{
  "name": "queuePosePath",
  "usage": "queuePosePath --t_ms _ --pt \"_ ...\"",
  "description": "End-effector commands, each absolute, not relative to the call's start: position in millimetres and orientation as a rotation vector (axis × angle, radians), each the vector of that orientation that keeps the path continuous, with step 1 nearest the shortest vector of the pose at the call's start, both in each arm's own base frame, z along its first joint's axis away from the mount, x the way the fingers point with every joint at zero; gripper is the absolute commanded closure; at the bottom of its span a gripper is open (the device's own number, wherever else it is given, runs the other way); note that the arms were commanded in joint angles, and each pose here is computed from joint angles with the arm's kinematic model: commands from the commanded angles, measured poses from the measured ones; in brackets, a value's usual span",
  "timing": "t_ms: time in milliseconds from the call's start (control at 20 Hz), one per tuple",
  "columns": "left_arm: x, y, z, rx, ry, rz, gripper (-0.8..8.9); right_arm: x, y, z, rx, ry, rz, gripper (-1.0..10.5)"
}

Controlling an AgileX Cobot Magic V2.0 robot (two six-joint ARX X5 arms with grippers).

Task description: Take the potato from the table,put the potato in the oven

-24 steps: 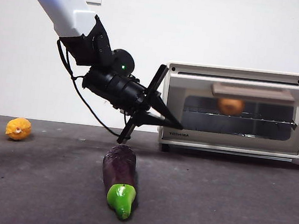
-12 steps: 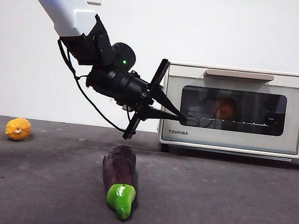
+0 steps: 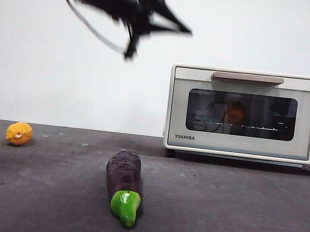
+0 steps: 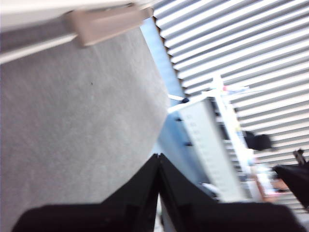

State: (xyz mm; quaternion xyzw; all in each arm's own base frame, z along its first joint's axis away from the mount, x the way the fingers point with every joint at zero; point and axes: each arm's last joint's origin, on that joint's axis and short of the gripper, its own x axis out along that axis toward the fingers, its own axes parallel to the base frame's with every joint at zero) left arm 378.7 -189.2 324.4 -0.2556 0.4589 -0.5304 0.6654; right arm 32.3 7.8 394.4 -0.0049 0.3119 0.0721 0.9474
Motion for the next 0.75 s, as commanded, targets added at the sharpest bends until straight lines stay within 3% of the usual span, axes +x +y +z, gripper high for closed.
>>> queuePosePath --t_ms 50,250,400,550,750 --pt "341.8 -173.0 368.9 -0.317 0.851 -1.184 8.21 29.5 6.6 390.9 -0.022 0.68 0.138 9.5" --pt "267.4 -146.3 431.3 -0.05 0.703 -0.879 8.21 29.6 6.6 390.9 -0.023 0.68 0.138 9.5" --pt "218.2 -129.4 465.1 0.017 0.579 -0.75 8.19 30.1 6.8 390.8 -0.024 0.682 0.138 9.5" --pt "177.6 -113.6 484.6 0.004 0.516 -0.657 8.18 30.7 7.1 390.8 -0.025 0.685 0.138 9.5" --pt "147.7 -99.1 486.9 0.062 0.542 -0.532 8.18 31.0 7.2 390.8 -0.025 0.686 0.137 9.5"
